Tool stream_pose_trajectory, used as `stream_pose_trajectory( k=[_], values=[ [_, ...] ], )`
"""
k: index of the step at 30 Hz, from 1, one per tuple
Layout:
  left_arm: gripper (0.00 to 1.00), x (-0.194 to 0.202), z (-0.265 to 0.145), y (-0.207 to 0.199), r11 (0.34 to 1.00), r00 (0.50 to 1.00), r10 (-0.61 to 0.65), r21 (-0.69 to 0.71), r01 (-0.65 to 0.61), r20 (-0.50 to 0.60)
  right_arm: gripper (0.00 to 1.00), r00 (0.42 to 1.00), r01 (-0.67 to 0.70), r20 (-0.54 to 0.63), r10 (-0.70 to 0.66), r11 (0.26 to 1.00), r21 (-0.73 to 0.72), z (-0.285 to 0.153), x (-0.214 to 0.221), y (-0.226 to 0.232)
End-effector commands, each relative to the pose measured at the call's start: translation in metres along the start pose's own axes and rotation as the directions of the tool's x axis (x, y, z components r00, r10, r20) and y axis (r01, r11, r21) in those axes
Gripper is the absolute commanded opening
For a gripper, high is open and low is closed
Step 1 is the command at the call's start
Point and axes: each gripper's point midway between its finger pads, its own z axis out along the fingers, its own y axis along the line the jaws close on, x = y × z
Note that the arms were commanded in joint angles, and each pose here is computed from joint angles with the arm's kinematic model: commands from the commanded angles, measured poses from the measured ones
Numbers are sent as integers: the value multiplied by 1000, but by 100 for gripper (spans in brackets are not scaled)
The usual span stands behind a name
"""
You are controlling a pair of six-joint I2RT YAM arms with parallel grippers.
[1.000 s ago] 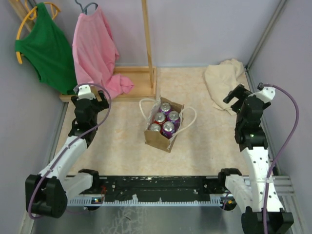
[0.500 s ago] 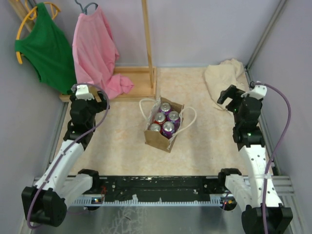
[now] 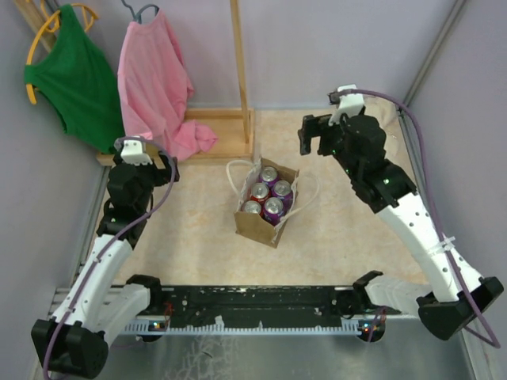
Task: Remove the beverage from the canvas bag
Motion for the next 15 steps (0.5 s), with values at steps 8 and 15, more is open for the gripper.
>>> stream_pose_trajectory(
  k=[8,15],
  values=[
    [100,7,0,-18,995,999,-34,88,38,-42,94,883,224,-366,-293,949,-220,0,91,95],
    [100,18,1,-19,995,996,-46,90,52,-70,92,830,156,-492,-263,956,-247,-7,147,110]
  ],
)
